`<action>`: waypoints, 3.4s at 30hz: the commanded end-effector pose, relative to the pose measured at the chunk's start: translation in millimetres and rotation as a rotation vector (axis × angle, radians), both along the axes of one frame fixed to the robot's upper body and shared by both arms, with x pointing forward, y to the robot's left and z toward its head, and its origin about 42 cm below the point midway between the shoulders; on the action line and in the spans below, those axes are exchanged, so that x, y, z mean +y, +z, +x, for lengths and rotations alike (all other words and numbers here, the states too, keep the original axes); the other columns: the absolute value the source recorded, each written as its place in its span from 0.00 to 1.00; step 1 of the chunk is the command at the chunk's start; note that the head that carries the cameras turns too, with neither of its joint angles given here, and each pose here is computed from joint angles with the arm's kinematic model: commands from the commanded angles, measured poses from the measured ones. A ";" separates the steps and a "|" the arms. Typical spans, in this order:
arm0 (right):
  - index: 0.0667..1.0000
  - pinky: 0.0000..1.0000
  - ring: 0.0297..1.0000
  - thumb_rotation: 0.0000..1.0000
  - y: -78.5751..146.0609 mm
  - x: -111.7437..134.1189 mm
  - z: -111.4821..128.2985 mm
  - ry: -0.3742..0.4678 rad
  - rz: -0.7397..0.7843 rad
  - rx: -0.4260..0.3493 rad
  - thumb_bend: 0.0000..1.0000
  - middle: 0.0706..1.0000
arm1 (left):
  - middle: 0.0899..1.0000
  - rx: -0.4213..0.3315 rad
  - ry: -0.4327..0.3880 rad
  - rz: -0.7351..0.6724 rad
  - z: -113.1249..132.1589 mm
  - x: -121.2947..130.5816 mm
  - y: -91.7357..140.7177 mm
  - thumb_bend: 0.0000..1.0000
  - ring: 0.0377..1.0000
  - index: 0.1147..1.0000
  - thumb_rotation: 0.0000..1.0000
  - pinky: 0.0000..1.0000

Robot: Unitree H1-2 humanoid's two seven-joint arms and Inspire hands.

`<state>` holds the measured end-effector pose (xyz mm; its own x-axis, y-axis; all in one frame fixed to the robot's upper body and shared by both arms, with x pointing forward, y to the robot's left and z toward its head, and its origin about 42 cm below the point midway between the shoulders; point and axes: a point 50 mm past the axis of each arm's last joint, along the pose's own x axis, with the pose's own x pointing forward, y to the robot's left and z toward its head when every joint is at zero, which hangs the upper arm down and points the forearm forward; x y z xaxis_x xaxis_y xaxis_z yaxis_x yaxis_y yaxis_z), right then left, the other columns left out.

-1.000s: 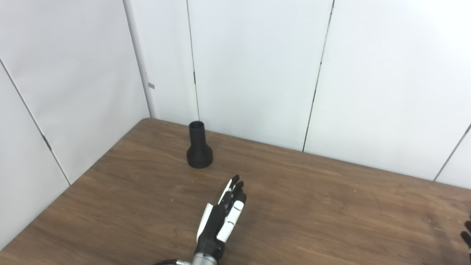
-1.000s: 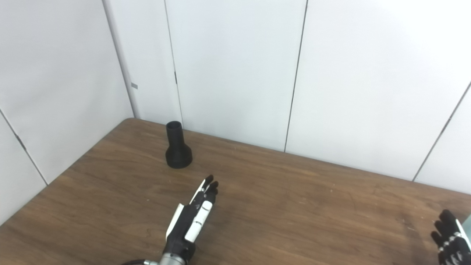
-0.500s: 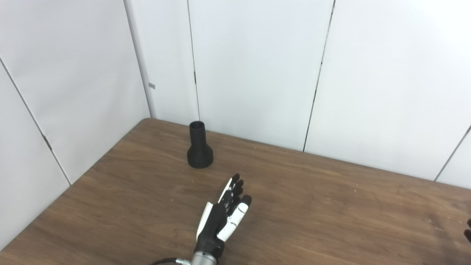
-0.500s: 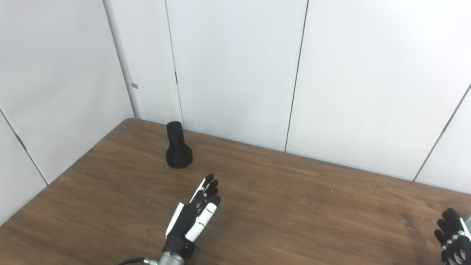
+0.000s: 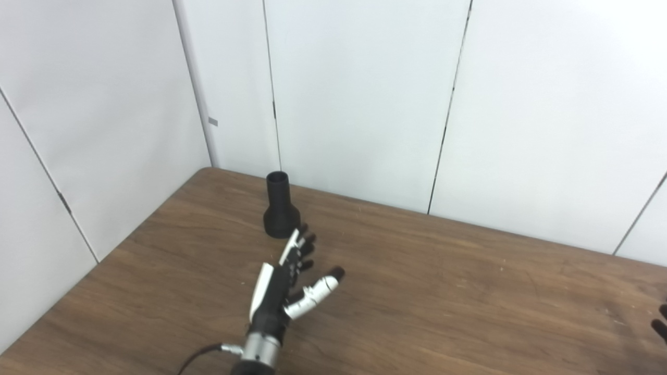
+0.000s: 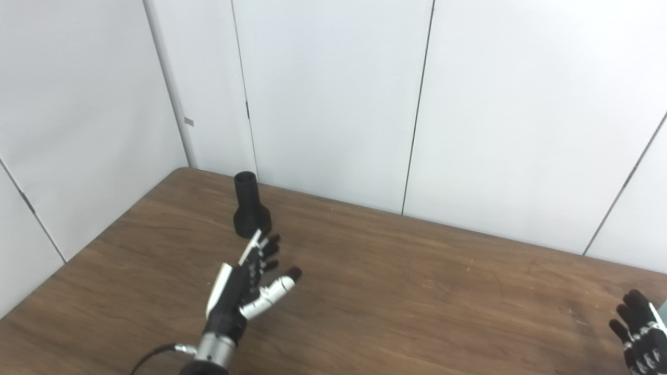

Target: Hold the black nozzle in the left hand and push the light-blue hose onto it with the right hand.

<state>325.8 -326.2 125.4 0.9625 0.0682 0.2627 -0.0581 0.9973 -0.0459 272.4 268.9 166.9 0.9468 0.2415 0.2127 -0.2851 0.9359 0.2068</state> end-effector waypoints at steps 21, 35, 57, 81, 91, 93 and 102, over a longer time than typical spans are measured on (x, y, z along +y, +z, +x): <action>0.93 0.90 0.94 0.95 -42.2 7.9 -17.1 -0.032 0.033 0.117 0.66 0.95 | 0.92 -0.099 0.088 0.201 18.8 40.7 58.5 0.68 0.93 0.93 0.45 0.90; 0.94 0.90 0.92 0.95 -34.0 12.7 -17.6 -0.030 0.023 0.112 0.70 0.95 | 0.93 -0.059 0.152 0.285 36.5 82.8 58.9 0.68 0.93 0.93 0.42 0.91; 0.94 0.90 0.93 0.96 -30.1 13.0 -14.1 -0.023 -0.008 0.104 0.70 0.95 | 0.99 0.150 0.264 0.487 80.6 125.3 63.5 0.78 1.00 0.95 0.41 0.95; 0.94 0.87 0.92 0.96 -22.6 15.4 -16.1 -0.008 -0.014 0.108 0.69 0.94 | 0.99 0.371 0.229 0.686 144.1 144.8 55.6 0.88 1.00 0.90 0.46 1.00; 0.94 0.86 0.92 0.97 -21.4 14.5 -14.4 -0.008 -0.023 0.107 0.68 0.94 | 1.00 0.433 0.226 0.588 164.3 137.8 55.1 0.92 1.00 0.90 0.48 1.00; 0.94 0.86 0.92 0.97 -21.0 14.4 -14.3 -0.008 -0.024 0.106 0.68 0.94 | 1.00 0.435 0.224 0.585 166.5 135.7 54.9 0.92 1.00 0.90 0.48 1.00; 0.94 0.86 0.92 0.97 -19.3 14.1 -14.9 -0.013 -0.034 0.106 0.66 0.94 | 1.00 0.433 0.212 0.620 175.0 127.9 54.1 0.94 1.00 0.88 0.48 1.00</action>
